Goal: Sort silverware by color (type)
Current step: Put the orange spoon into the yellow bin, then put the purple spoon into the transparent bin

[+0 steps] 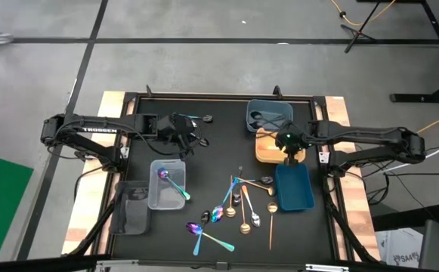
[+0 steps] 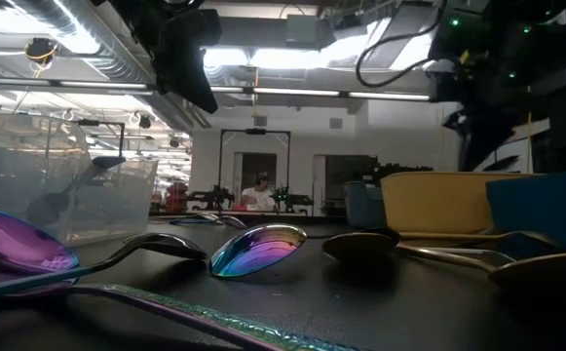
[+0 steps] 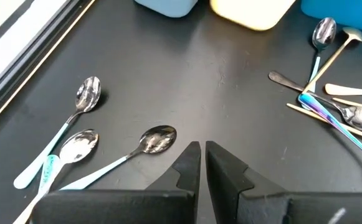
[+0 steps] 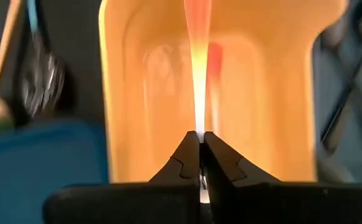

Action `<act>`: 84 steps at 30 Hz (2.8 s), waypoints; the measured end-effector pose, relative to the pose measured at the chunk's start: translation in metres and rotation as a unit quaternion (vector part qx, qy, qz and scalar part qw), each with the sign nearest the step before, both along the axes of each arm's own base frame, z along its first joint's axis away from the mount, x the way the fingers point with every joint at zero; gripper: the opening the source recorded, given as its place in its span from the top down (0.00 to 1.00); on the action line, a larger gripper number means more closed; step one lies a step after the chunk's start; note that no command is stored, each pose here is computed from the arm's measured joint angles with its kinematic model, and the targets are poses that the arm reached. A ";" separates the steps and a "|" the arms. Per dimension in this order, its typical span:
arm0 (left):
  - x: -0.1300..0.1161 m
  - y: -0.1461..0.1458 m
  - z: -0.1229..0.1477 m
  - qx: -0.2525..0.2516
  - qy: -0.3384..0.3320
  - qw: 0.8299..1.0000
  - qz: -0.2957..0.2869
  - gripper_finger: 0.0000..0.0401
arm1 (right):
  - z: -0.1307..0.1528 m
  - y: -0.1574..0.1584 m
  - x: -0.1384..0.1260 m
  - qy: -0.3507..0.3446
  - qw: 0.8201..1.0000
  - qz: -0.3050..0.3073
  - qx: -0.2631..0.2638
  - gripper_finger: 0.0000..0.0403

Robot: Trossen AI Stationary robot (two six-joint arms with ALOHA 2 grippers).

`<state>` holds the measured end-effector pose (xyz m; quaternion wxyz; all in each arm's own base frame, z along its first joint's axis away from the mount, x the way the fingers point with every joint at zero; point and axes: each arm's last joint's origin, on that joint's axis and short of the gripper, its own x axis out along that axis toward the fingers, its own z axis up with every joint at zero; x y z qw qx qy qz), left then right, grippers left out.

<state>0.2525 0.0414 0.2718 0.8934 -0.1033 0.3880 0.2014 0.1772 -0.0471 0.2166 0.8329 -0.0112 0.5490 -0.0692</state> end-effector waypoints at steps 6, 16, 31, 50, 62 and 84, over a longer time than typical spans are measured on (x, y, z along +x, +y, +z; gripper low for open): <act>0.000 0.000 0.000 -0.003 -0.001 1.000 -0.002 0.96 | -0.002 -0.016 -0.004 0.007 0.999 -0.038 0.000 1.00; 0.000 0.000 0.000 -0.003 0.000 1.000 -0.002 0.96 | -0.023 -0.031 0.005 0.046 0.997 -0.046 0.052 1.00; 0.000 0.000 0.000 -0.002 0.000 1.000 -0.003 0.96 | -0.053 -0.037 0.018 0.114 0.990 -0.048 0.074 1.00; 0.000 0.000 0.000 0.004 0.001 1.000 0.003 0.95 | -0.054 -0.038 0.018 0.122 0.989 -0.053 0.059 0.85; 0.000 0.000 0.000 0.000 -0.002 1.000 0.007 0.95 | -0.054 -0.038 0.018 0.119 0.990 -0.053 0.058 0.75; 0.023 -0.053 0.024 -0.133 -0.189 0.973 -0.023 0.63 | -0.053 -0.038 0.018 0.119 0.990 -0.053 0.058 0.75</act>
